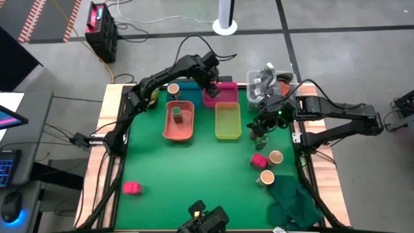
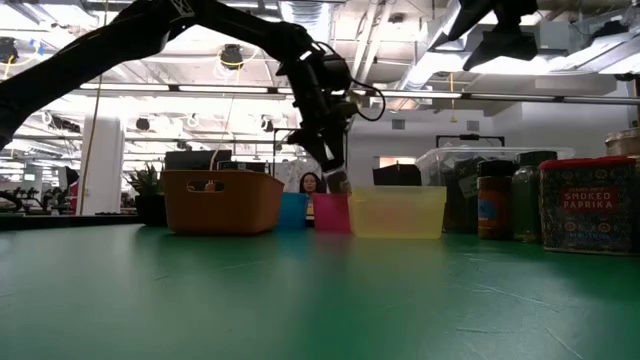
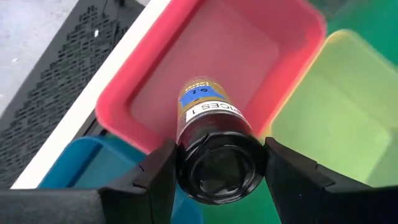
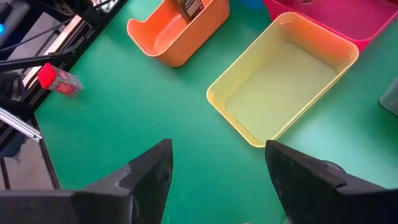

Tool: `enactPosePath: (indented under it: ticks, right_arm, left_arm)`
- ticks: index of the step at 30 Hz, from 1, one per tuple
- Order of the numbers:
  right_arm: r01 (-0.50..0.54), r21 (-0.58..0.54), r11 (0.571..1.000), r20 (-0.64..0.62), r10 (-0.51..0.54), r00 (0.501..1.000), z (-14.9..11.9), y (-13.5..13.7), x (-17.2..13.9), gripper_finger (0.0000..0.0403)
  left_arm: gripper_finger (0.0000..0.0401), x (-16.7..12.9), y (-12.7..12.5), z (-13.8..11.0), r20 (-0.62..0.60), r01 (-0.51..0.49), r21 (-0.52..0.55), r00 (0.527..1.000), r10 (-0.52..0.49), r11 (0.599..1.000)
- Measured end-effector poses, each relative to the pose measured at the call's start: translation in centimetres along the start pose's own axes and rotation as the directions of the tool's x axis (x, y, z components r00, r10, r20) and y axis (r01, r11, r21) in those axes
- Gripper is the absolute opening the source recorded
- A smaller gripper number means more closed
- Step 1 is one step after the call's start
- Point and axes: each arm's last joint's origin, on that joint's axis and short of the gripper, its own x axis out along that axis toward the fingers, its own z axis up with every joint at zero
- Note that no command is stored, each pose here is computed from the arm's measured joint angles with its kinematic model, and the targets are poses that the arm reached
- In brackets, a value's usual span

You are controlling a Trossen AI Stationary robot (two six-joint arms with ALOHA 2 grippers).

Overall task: Sort spices by type
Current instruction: Put the bottom left black seasoning bottle into the red bin, then put the right black seasoning bottle into the red bin aligned with the other black seasoning bottle

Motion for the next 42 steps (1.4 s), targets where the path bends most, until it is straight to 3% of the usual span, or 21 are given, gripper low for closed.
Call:
enactPosePath:
  ticks: [5,17,29,42]
  right_arm:
    - [-0.001,0.005,1.0,0.001,0.001,1.0,0.0,0.0,0.0,0.0282]
    - [-0.014,0.01,1.0,0.016,0.014,1.0,0.2,0.1,0.0,0.0282]
    - [-0.032,0.011,0.999,0.035,0.031,0.999,0.3,0.3,0.0,0.0282]
    - [-0.007,-0.013,1.0,0.043,0.008,0.999,-0.3,0.7,-0.1,0.0282]
  left_arm:
    - [0.0199,0.0,0.1,-0.3,-0.032,-0.063,0.033,0.997,0.064,0.997]
    - [0.0199,0.1,0.1,-0.5,-0.044,-0.101,0.026,0.994,0.102,0.995]
    - [0.0232,0.2,0.1,-0.6,-0.055,-0.097,0.028,0.994,0.098,0.995]
    - [0.0241,-0.9,-0.2,0.1,0.012,-0.072,0.018,0.997,0.072,0.997]
